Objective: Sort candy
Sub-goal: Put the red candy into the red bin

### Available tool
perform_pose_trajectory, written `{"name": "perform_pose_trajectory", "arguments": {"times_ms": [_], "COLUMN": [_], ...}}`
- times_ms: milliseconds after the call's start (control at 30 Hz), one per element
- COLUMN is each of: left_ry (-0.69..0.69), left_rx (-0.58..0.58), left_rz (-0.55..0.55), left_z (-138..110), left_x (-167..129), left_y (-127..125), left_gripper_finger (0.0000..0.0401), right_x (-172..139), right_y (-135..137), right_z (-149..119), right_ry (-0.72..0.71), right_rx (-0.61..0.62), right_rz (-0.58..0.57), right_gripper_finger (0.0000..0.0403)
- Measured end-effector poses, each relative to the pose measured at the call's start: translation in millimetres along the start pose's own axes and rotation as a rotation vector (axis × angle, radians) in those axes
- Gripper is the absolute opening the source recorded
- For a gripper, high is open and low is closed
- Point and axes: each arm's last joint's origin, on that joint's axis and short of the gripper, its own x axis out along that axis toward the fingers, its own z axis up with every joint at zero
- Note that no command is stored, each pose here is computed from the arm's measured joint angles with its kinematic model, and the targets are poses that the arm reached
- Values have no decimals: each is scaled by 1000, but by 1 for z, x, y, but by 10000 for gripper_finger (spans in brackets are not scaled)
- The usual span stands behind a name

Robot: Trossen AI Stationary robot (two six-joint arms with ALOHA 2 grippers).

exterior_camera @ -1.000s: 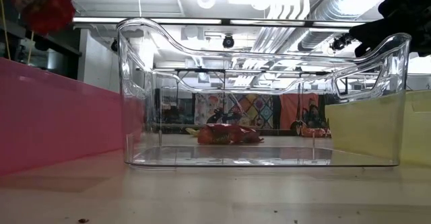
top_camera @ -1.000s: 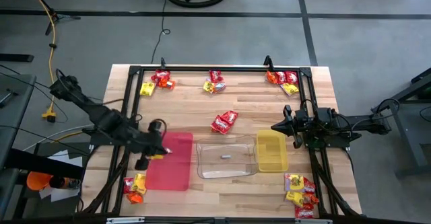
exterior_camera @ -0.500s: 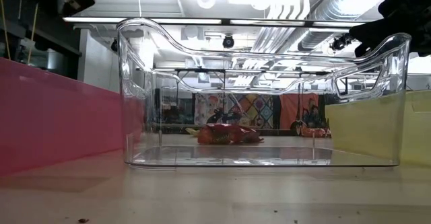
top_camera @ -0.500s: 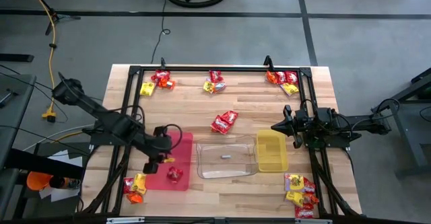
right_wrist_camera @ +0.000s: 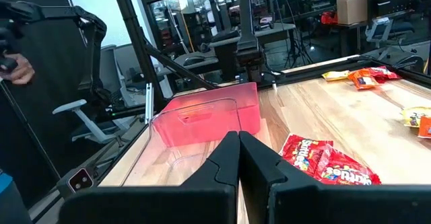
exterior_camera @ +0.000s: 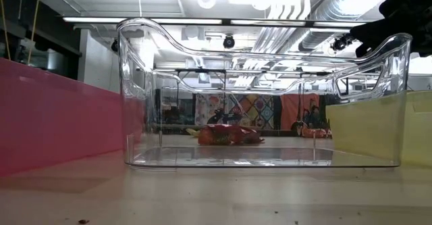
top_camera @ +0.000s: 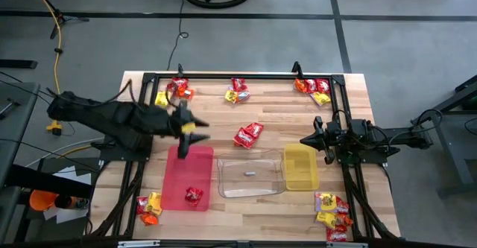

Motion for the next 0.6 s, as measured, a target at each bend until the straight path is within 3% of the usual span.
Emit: {"name": "perform_pose_trajectory", "arguments": {"times_ms": [233,333,600], "left_ry": [-150,-188,-264], "left_rx": [-148,-222,-243], "left_rz": [-31,-42,-8], "left_z": [-28,-41,-44], "left_x": [-1,-3,-7], "left_y": [17,21,25], "left_gripper_finger": [182,182,182], "right_x": [0,-1,-17], "right_y": [-3,-2,1], "right_z": [2,9,52], "right_ry": [-38,-119,-701], "right_rx": [7,110,481], "right_rz": [-117,-95,-141], "right_gripper_finger": [0,0,0]}}
